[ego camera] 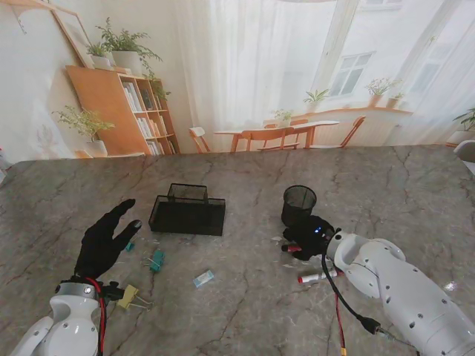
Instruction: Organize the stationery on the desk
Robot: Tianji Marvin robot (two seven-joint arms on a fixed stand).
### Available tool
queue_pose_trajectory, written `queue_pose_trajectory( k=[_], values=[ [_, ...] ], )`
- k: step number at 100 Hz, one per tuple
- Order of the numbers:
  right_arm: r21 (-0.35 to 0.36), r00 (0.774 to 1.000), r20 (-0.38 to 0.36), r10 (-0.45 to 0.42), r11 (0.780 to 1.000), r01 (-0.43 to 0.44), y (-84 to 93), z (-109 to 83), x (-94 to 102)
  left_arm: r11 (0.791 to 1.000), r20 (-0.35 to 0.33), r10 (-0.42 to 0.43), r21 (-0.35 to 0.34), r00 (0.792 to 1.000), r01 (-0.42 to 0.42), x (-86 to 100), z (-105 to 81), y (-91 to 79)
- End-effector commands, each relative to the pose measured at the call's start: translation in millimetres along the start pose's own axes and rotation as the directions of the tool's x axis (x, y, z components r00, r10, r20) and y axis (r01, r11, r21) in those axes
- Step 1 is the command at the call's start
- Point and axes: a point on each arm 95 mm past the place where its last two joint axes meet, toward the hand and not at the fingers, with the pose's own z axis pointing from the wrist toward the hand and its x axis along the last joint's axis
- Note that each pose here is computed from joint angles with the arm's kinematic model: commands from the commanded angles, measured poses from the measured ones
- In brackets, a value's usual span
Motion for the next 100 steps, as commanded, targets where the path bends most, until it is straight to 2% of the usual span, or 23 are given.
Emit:
queue_pose_trajectory(
  k=[1,23,54,85,100],
  values=[
    [0.078,1.0,-0.017,0.001,0.997,0.0,-22.3,-3.4,1.6,1.0,0.002,-0.003,0.002,1.0,0.003,1.0,-2.5,1.1],
    [0.108,0.999,-0.033,-0.032,0.993,0.035,-29.0,-0.2,4.0,1.0,0.002,0.001,0.007,1.0,-0.001,1.0,-3.5,0.5],
    [0.094,0.996,-0.079,-0.052,0.994,0.06,-33.2,2.9,3.0,1.0,0.003,0.001,0.006,1.0,-0.001,1.2,-3.4,0.8],
    [0.118,0.995,-0.1,-0.018,0.993,0.03,-29.8,1.5,3.8,1.0,0.003,0.002,0.016,1.0,-0.002,1.4,-4.0,0.4],
    [0.122,0.996,-0.089,0.018,0.993,-0.007,-29.5,2.9,2.1,1.0,0.001,0.002,0.018,1.0,-0.002,1.4,-4.1,0.2]
  ],
)
